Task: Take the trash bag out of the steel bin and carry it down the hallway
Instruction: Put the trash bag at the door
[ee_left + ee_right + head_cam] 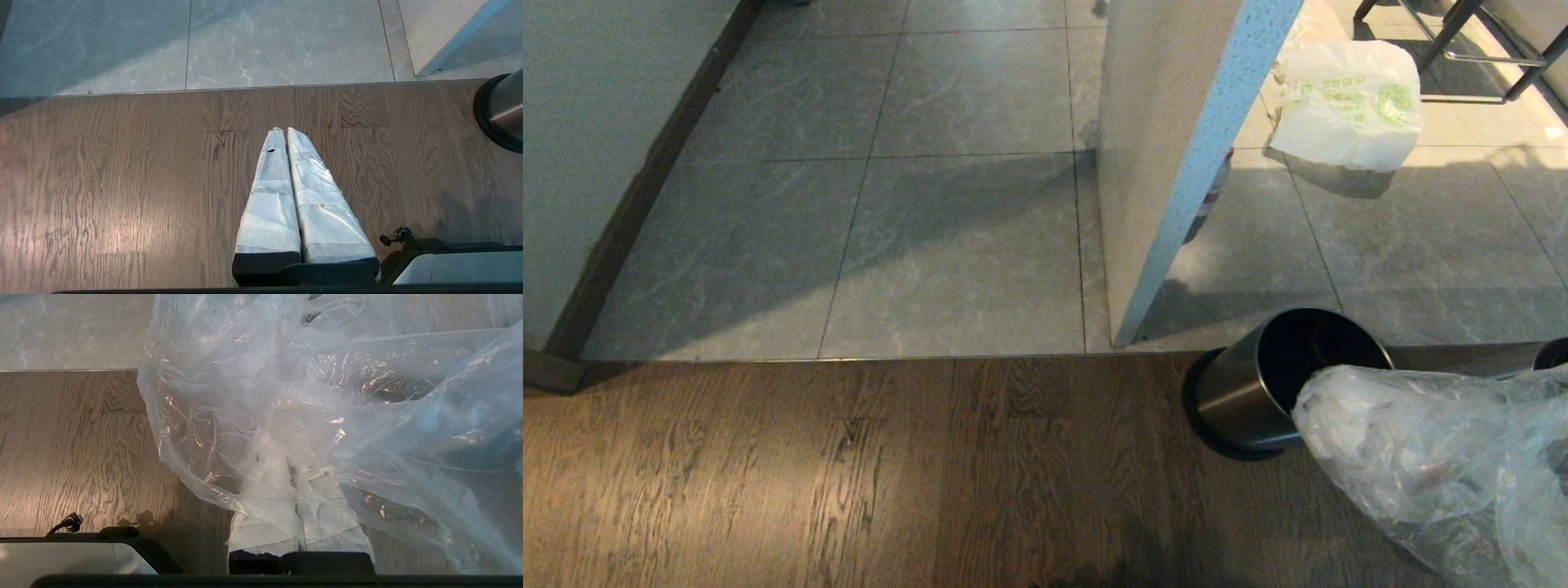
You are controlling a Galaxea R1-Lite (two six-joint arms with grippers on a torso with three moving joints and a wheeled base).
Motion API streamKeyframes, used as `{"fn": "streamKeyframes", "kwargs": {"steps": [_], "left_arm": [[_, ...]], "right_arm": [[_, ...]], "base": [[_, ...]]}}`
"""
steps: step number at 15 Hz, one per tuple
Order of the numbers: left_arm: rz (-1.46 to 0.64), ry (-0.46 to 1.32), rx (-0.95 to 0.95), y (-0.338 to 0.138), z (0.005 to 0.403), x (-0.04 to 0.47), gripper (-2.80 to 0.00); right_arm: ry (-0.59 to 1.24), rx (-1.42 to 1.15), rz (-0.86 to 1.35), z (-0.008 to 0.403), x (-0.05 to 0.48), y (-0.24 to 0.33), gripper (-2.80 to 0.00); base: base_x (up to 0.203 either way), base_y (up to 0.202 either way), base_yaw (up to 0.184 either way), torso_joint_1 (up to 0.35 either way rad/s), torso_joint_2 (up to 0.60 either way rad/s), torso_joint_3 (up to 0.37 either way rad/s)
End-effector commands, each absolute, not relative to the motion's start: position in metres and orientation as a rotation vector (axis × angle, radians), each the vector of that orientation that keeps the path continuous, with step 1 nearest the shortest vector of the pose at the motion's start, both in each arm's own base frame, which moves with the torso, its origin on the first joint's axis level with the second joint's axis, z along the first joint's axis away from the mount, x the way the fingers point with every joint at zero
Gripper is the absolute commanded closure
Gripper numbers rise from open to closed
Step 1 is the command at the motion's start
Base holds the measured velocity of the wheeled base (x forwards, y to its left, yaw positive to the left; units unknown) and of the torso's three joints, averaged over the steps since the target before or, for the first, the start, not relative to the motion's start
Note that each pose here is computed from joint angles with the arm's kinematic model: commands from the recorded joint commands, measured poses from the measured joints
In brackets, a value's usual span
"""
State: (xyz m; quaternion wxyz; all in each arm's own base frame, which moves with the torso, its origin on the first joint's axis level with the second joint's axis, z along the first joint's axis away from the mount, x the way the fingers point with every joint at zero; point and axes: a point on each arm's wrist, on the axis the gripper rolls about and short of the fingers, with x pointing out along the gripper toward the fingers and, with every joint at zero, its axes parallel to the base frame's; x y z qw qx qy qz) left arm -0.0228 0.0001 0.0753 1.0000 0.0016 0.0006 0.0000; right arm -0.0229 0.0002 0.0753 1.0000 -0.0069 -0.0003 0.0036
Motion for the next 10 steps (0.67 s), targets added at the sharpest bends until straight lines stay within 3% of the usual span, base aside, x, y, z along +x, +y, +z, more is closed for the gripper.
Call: {"fn": "streamKeyframes", "kwargs": {"steps": [1,6,10], "left_arm": [[0.000,0.001,0.005,0.0001,0.0754,-0.0228,0.00],[0.000,0.002,0.002,0.0001,0.0753,-0.0228,0.00],[0.000,0.002,-0.002,0.0001,0.0753,-0.0228,0.00]], "right_arm": [[0.003,-0.014,0.008,0.0749,-0.0227,0.0002,0.00],[0.003,-0.014,0.008,0.0749,-0.0227,0.0002,0.00],[0.004,-0.014,0.008,0.0749,-0.0226,0.0002,0.00]], "base": [[0.000,0.000,0.000,0.000,0.00,0.000],[0.000,0.000,0.000,0.000,0.00,0.000],[0.000,0.000,0.000,0.004,0.00,0.131]]}}
